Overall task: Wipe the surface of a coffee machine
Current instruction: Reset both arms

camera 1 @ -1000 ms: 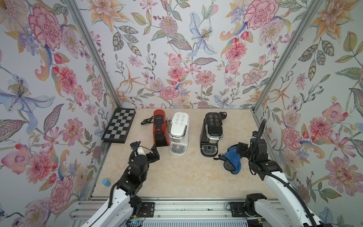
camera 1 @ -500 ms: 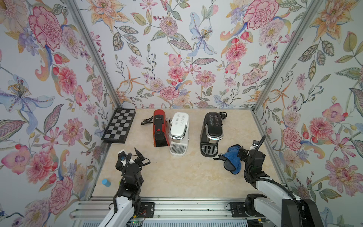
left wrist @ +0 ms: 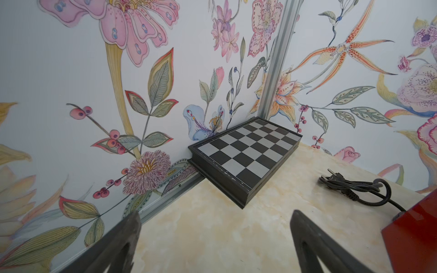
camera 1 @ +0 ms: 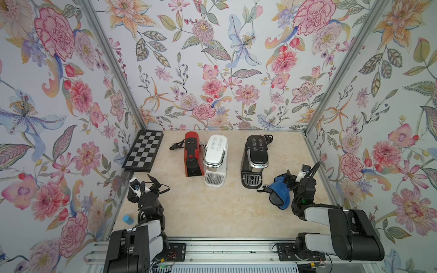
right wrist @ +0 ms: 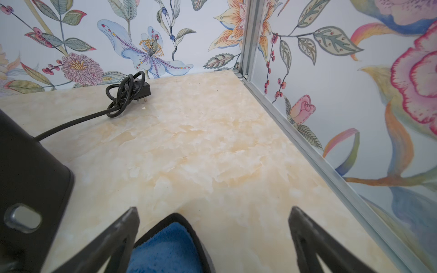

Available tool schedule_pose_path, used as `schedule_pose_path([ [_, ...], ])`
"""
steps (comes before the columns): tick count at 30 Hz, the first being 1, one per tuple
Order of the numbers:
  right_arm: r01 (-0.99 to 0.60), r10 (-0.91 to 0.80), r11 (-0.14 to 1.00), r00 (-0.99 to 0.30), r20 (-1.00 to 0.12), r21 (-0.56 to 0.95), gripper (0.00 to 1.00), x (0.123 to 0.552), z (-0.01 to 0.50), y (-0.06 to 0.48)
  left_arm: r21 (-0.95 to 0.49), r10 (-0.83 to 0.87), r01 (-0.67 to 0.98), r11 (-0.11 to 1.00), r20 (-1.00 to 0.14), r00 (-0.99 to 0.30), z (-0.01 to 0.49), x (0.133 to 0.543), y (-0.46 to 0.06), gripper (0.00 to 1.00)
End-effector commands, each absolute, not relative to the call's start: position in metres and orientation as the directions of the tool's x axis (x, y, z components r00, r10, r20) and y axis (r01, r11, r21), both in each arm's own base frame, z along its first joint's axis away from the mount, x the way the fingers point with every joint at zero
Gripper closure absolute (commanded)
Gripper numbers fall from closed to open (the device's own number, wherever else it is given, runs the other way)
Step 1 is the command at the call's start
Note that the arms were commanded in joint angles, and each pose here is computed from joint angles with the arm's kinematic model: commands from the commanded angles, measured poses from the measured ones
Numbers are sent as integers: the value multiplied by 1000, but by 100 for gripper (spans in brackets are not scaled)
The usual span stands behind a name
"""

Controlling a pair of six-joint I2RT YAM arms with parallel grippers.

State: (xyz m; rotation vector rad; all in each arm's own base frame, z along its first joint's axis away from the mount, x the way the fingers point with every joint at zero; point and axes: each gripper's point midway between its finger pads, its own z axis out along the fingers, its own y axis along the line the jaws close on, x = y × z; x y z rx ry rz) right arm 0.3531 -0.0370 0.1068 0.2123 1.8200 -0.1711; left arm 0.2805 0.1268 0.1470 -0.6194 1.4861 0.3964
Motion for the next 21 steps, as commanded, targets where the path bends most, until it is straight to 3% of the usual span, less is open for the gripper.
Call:
schedule_pose_path([
  [1,154,16,988,-152,-988,-8,0,364,121,-23,-157,-97,-535,830,-985,140,160,283,118,1],
  [4,134,-16,990,-126,-992,-33,0,367,119,-15,-143,-75,-474,869,-984,160,165,290,108,1],
  [16,46,-50,997,-233,-971,-62,0,385,107,-1,-122,-53,-427,896,-984,169,168,289,99,1],
  [21,46,-50,997,-232,-972,-62,0,385,107,-1,-36,7,-360,932,-993,118,169,308,80,1],
])
